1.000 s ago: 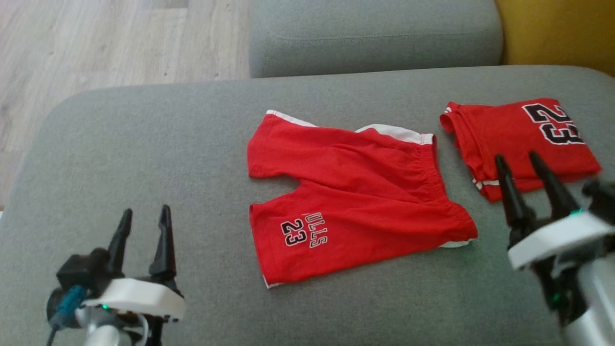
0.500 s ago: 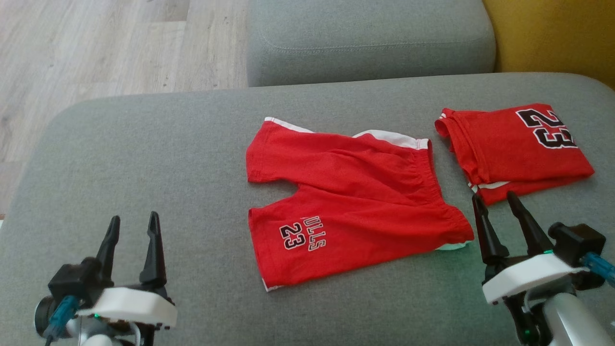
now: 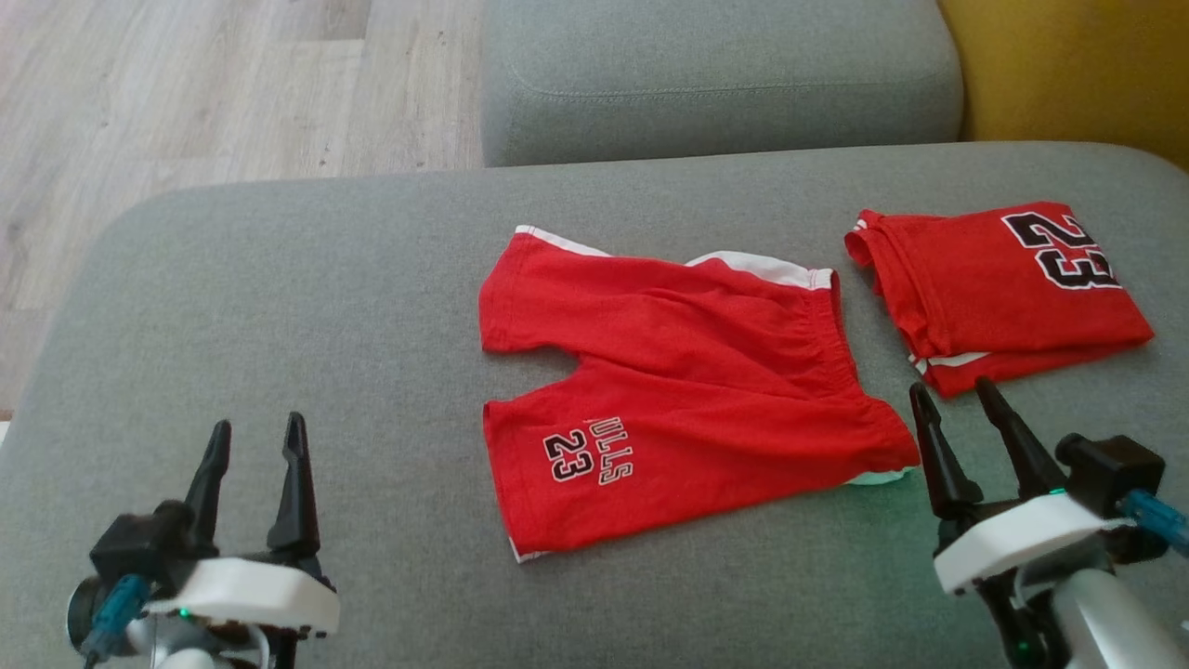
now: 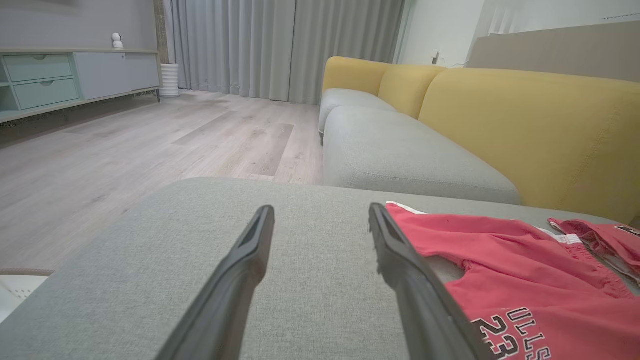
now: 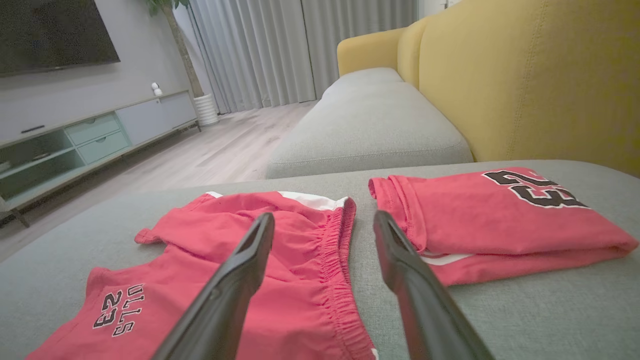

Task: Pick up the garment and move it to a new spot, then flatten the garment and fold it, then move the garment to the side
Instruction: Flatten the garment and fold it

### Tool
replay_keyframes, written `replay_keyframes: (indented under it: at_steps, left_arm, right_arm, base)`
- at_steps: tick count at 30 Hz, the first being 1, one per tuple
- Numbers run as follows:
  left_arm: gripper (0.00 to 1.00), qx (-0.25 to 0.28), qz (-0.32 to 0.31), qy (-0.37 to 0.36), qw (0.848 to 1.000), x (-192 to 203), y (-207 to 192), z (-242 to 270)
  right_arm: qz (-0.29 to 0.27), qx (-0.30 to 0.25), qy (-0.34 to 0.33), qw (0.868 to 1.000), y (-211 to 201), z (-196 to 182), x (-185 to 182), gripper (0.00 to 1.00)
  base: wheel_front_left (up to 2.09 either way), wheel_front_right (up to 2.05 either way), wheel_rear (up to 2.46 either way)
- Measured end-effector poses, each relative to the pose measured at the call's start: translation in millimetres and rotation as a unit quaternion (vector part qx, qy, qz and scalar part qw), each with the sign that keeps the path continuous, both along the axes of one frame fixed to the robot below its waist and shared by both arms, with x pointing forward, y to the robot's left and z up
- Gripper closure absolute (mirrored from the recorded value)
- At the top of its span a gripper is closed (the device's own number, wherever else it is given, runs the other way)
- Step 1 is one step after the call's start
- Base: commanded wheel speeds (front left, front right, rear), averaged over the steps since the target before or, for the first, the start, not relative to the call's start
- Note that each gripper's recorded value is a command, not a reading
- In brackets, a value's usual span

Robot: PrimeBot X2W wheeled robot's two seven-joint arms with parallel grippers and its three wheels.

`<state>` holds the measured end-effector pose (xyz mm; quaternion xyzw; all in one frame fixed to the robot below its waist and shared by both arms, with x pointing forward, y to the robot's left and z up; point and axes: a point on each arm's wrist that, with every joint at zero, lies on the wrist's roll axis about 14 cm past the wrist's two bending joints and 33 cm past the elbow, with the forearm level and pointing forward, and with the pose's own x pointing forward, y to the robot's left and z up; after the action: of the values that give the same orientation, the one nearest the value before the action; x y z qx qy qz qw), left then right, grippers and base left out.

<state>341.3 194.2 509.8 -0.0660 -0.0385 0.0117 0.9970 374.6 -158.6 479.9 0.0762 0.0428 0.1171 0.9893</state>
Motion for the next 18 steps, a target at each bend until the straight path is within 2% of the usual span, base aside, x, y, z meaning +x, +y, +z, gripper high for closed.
replay_keyframes:
  at_steps: [5,8,10,14,18]
  left_arm:
    - [0.00,-0.003,-0.015,-0.004,1.000,3,-4,2]
    - [0.00,-0.004,-0.043,0.005,0.999,5,-15,-1]
    - [0.00,-0.015,-0.078,0.045,0.996,3,-31,-14]
    - [0.00,-0.013,-0.177,0.150,0.973,-10,-80,-52]
    - [0.00,-0.027,-0.232,0.228,0.945,-25,-110,-83]
  right_arm:
    - [0.011,-0.050,0.051,0.997,-16,-16,2,0.00]
    - [0.031,-0.092,0.110,0.989,-22,-32,2,0.00]
    - [0.051,-0.115,0.153,0.980,-23,-45,-3,0.00]
    - [0.086,-0.141,0.229,0.959,-24,-70,-15,0.00]
    - [0.110,-0.161,0.266,0.944,-24,-83,-16,0.00]
  base:
    - [0.00,0.00,0.00]
    - [0.00,0.00,0.00]
    - [0.00,0.00,0.00]
    - [0.00,0.00,0.00]
    - [0.00,0.00,0.00]
